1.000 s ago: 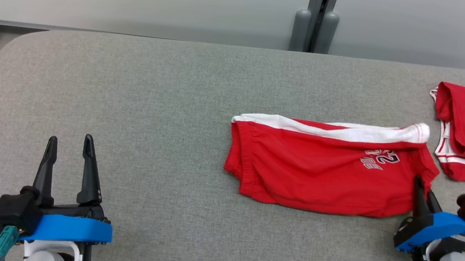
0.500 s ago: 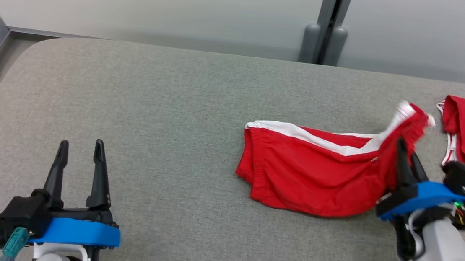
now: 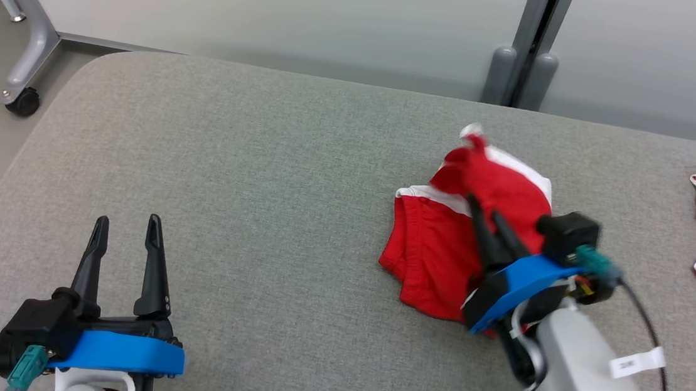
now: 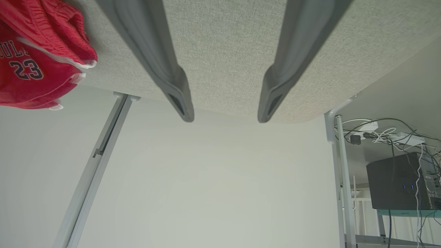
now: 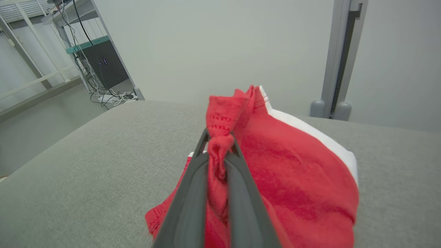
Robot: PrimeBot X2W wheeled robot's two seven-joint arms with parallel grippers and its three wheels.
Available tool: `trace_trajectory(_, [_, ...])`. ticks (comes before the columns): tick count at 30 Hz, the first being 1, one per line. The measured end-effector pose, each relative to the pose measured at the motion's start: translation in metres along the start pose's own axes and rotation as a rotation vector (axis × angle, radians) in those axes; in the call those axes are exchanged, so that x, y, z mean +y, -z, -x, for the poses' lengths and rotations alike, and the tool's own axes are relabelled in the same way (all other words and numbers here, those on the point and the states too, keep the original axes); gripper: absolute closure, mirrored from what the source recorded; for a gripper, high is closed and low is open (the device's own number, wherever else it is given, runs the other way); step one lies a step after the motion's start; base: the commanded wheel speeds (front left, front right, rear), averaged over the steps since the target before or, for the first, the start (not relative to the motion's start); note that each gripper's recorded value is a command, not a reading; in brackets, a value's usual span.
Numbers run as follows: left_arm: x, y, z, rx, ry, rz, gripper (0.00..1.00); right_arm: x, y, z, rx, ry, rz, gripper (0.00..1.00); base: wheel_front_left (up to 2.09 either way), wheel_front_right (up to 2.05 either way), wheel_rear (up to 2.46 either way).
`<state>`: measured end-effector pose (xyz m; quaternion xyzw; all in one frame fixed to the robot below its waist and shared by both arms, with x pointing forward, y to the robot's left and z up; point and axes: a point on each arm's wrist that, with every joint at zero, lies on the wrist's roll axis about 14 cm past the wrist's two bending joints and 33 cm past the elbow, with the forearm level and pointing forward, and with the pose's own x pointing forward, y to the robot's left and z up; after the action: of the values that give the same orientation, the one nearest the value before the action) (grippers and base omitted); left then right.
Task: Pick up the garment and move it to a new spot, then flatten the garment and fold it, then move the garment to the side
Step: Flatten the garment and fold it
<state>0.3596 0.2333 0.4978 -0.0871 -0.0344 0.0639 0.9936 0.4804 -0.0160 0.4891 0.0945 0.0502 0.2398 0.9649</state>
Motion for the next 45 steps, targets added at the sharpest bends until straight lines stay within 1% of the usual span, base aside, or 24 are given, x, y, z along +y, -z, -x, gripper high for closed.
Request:
trace_trajectory(5, [0.004, 0.0, 0.003, 0.001, -0.014, -0.003, 0.0, 0.037, 0.037, 0.009, 0.104, -0.11, 0.022, 1.0, 0.0, 0.0, 0.0])
trace_trajectory(7, [0.005, 0.0, 0.004, 0.002, -0.017, -0.002, 0.0, 0.045, 0.052, 0.016, 0.142, -0.132, 0.016, 1.0, 0.0, 0.0, 0.0])
trace_trajectory(10, [0.005, 0.0, 0.004, 0.002, -0.019, 0.0, 0.0, 0.052, 0.06, 0.021, 0.158, -0.147, 0.002, 1.0, 0.0, 0.0, 0.0])
trace_trajectory(11, [0.005, 0.0, 0.004, 0.002, -0.019, 0.0, 0.0, 0.052, 0.062, 0.022, 0.162, -0.147, -0.004, 0.76, 0.0, 0.0, 0.0])
trace_trajectory(12, [0.005, 0.0, 0.004, 0.002, -0.019, 0.0, 0.0, 0.053, 0.063, 0.024, 0.163, -0.149, -0.007, 0.0, 0.0, 0.0, 0.0])
trace_trajectory(17, [0.001, 0.003, 0.006, 0.01, -0.009, 0.003, 0.0, 0.057, 0.062, 0.029, 0.15, -0.169, 0.039, 0.0, 0.0, 0.0, 0.0])
trace_trajectory(20, [-0.004, 0.003, 0.006, 0.009, 0.007, 0.005, 0.0, 0.054, 0.048, 0.029, 0.104, -0.159, 0.046, 0.0, 0.0, 0.0, 0.0])
trace_trajectory(23, [-0.012, 0.002, 0.005, 0.004, 0.029, 0.01, 0.0, 0.047, 0.024, 0.03, 0.027, -0.134, 0.059, 0.0, 0.0, 0.0, 0.0])
trace_trajectory(28, [-0.025, 0.001, 0.002, -0.001, 0.072, 0.01, 0.0, 0.016, -0.007, 0.048, -0.076, -0.037, 0.092, 0.0, 0.0, 0.0, 0.0])
trace_trajectory(34, [-0.04, 0.004, 0.001, 0.009, 0.118, 0.005, 0.0, -0.025, -0.034, 0.081, -0.169, 0.107, 0.117, 0.0, 0.0, 0.0, 0.0])
trace_trajectory(39, [-0.049, 0.006, 0.001, 0.014, 0.148, -0.008, 0.0, -0.051, -0.04, 0.11, -0.201, 0.216, 0.13, 0.0, 0.0, 0.0, 0.0])
trace_trajectory(45, [-0.051, 0.014, 0.006, 0.039, 0.157, -0.036, 0.0, -0.068, -0.038, 0.139, -0.215, 0.306, 0.125, 0.0, 0.0, 0.0, 0.0])
